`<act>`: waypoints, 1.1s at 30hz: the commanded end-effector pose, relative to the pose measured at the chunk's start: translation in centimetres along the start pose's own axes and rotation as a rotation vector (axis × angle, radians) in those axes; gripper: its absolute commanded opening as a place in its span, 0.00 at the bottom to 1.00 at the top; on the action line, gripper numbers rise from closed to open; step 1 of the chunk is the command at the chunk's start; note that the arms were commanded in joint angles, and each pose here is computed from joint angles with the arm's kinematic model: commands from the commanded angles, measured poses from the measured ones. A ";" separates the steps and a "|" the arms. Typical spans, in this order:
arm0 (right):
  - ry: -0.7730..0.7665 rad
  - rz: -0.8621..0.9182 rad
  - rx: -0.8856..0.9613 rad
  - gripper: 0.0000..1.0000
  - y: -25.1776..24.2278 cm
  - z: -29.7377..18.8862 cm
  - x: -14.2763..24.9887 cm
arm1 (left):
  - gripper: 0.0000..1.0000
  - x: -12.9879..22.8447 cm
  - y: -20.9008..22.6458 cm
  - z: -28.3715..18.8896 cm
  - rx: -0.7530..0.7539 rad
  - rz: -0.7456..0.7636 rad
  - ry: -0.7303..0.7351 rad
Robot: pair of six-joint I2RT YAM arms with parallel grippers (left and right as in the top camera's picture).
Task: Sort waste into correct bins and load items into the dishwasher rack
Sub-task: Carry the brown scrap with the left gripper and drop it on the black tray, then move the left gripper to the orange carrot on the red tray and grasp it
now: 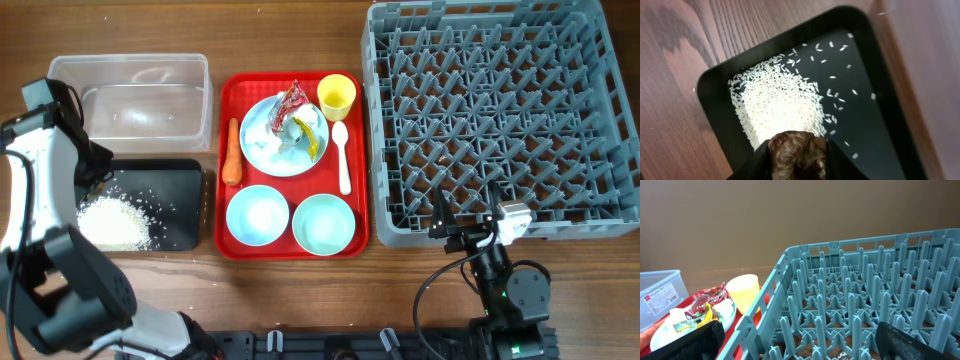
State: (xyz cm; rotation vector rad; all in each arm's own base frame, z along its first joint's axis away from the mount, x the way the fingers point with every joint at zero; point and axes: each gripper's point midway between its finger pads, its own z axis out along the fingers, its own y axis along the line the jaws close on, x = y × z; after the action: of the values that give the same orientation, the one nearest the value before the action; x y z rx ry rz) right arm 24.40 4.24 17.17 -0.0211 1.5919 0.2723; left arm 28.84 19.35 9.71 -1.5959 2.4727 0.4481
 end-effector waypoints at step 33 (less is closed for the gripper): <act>-0.005 -0.003 0.005 1.00 -0.1 0.0 -0.1 | 0.59 11.7 -11.1 -12.9 0.434 0.554 -0.089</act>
State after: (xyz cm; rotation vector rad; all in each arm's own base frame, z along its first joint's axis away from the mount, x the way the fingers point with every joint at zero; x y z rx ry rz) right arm 24.40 4.24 17.17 -0.0211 1.5919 0.2723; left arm 34.13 4.20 17.11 -0.8747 2.6059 0.0600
